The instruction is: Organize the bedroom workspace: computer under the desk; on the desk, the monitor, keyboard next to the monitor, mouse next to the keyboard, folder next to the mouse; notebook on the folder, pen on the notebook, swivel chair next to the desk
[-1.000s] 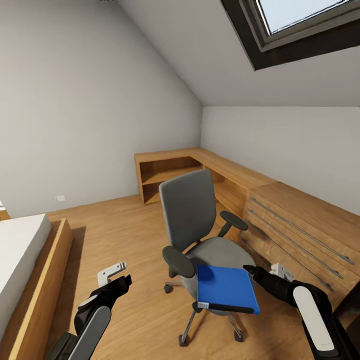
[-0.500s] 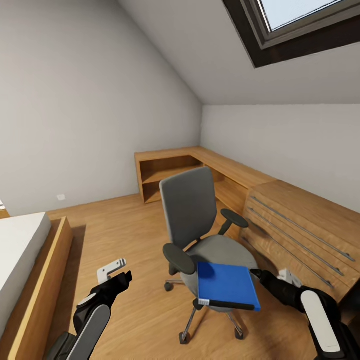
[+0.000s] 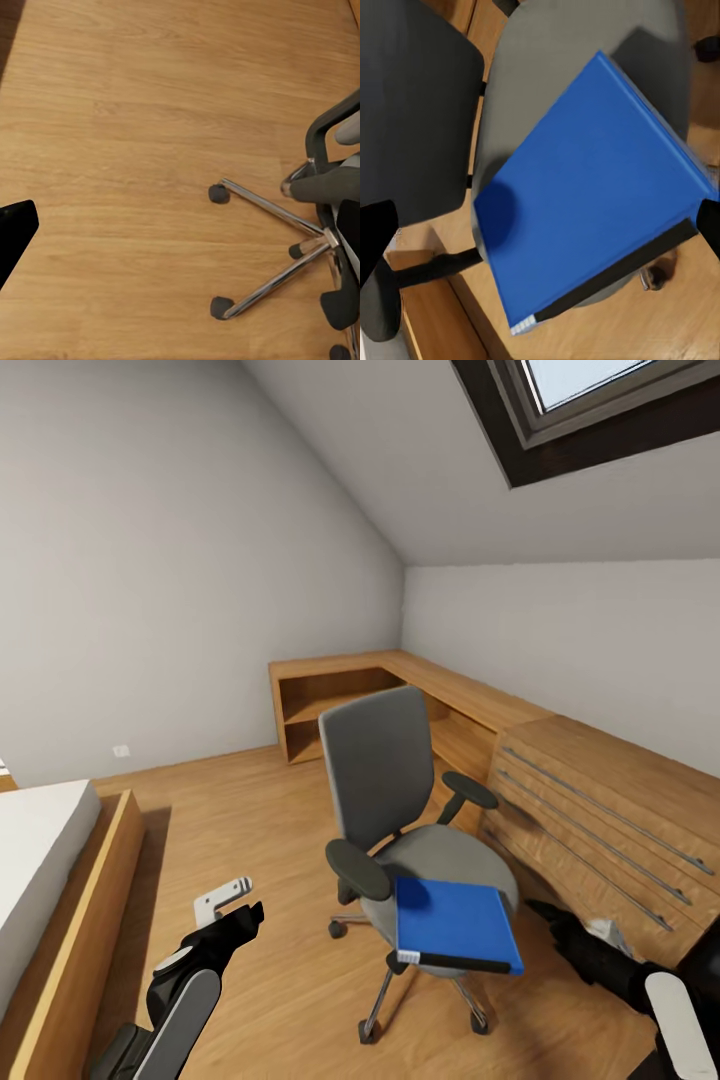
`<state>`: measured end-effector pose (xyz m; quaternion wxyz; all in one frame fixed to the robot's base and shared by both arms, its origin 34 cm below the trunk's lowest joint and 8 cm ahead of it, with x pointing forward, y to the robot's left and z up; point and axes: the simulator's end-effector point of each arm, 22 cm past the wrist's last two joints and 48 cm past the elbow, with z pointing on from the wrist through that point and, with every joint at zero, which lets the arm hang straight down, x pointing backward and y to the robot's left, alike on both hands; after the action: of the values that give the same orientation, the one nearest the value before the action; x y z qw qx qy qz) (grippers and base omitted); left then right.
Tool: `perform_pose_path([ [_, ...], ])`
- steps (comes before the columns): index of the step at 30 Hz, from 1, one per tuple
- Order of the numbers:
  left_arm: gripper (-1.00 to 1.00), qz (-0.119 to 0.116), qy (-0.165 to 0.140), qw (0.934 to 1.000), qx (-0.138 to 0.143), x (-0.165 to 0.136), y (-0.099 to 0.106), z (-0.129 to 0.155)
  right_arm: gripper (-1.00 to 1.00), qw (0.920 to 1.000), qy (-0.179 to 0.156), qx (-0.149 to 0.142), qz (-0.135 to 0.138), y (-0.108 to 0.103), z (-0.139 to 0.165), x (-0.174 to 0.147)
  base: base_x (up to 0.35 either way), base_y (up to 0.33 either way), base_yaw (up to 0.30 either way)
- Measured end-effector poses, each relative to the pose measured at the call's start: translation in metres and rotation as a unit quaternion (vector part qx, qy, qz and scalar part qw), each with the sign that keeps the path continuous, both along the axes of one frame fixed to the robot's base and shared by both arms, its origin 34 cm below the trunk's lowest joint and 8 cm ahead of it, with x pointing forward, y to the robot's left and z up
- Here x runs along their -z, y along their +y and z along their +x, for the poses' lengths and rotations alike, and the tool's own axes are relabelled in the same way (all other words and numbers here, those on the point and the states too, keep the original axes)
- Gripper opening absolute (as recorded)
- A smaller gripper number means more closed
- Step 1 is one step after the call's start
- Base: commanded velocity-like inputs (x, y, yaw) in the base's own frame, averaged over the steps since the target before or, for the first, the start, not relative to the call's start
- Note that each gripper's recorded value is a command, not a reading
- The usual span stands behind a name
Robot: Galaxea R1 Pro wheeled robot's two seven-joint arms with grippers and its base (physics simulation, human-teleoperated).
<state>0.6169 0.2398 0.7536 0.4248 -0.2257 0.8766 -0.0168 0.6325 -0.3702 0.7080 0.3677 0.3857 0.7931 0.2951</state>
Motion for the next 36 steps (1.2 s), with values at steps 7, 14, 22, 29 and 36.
perform_pose_path([
  [7, 1.00, 0.000, 0.000, 1.0000, 0.000, 0.013, 0.000, -0.001, 1.00, 0.9971, 0.011, 0.075, -0.010, -0.030, -0.010, 0.055, 0.000, 0.000, 0.000],
  [14, 1.00, 0.000, 0.000, 1.0000, 0.001, 0.027, -0.001, -0.003, 1.00, 0.9916, 0.039, 0.122, -0.015, -0.048, -0.030, 0.115, 0.000, 0.000, 0.000],
  [22, 1.00, 0.000, 0.000, 1.0000, 0.001, 0.042, -0.001, -0.005, 1.00, 0.9913, 0.042, 0.124, 0.015, -0.052, -0.027, 0.151, 0.000, 0.000, 0.000],
  [29, 1.00, 0.000, 0.000, 1.0000, 0.001, 0.056, -0.001, -0.007, 1.00, 0.9935, 0.009, 0.108, 0.035, -0.043, -0.019, 0.155, 0.000, 0.000, 0.000],
  [36, 1.00, 0.000, 0.000, 1.0000, 0.001, 0.070, -0.001, -0.009, 1.00, 0.9935, -0.047, 0.081, 0.064, -0.028, -0.009, 0.147, 0.000, 0.000, 0.000],
])
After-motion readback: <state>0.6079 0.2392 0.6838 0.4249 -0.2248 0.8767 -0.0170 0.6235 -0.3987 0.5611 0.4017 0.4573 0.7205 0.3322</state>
